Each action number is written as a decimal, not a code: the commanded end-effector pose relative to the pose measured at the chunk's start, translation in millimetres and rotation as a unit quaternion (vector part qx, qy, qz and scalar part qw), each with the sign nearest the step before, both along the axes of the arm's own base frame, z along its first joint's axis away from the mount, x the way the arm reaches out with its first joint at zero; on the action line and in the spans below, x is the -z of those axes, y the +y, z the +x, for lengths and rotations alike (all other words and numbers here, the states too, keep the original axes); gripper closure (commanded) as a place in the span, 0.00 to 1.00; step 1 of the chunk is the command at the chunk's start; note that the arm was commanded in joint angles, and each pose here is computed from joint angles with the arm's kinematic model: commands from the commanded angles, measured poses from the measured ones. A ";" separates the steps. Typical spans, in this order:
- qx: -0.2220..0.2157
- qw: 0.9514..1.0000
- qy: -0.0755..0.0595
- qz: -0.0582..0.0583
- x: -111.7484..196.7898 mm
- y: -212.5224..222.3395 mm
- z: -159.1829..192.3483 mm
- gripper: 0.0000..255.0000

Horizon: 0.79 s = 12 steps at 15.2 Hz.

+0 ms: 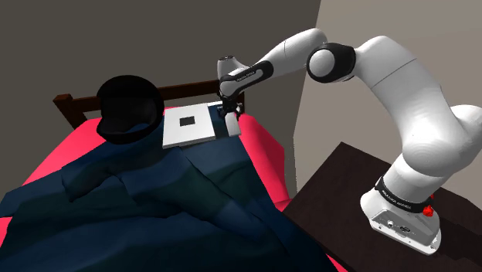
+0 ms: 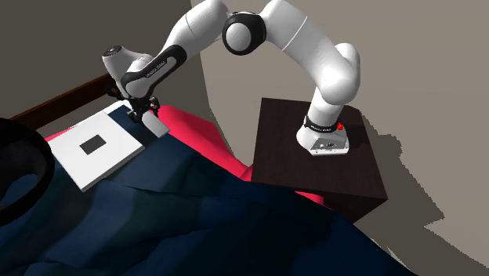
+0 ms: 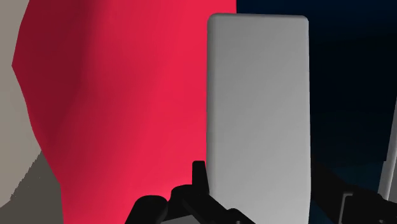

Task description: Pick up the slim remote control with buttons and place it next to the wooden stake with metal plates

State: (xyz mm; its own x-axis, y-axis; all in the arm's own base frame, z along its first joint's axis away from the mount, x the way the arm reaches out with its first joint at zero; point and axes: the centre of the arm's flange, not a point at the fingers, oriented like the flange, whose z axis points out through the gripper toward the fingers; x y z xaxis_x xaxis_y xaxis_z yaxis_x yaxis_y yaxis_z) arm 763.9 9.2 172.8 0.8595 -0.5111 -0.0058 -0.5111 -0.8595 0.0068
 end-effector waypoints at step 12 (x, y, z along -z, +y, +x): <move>0.000 1.000 0.001 0.000 13.9 -0.7 -2.2 0.00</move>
State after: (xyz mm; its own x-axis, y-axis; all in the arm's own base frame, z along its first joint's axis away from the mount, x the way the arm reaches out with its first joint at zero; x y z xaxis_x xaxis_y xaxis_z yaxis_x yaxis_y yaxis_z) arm 762.3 8.4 159.5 0.8591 -0.5117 -0.0065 -0.5116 -0.8592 0.0073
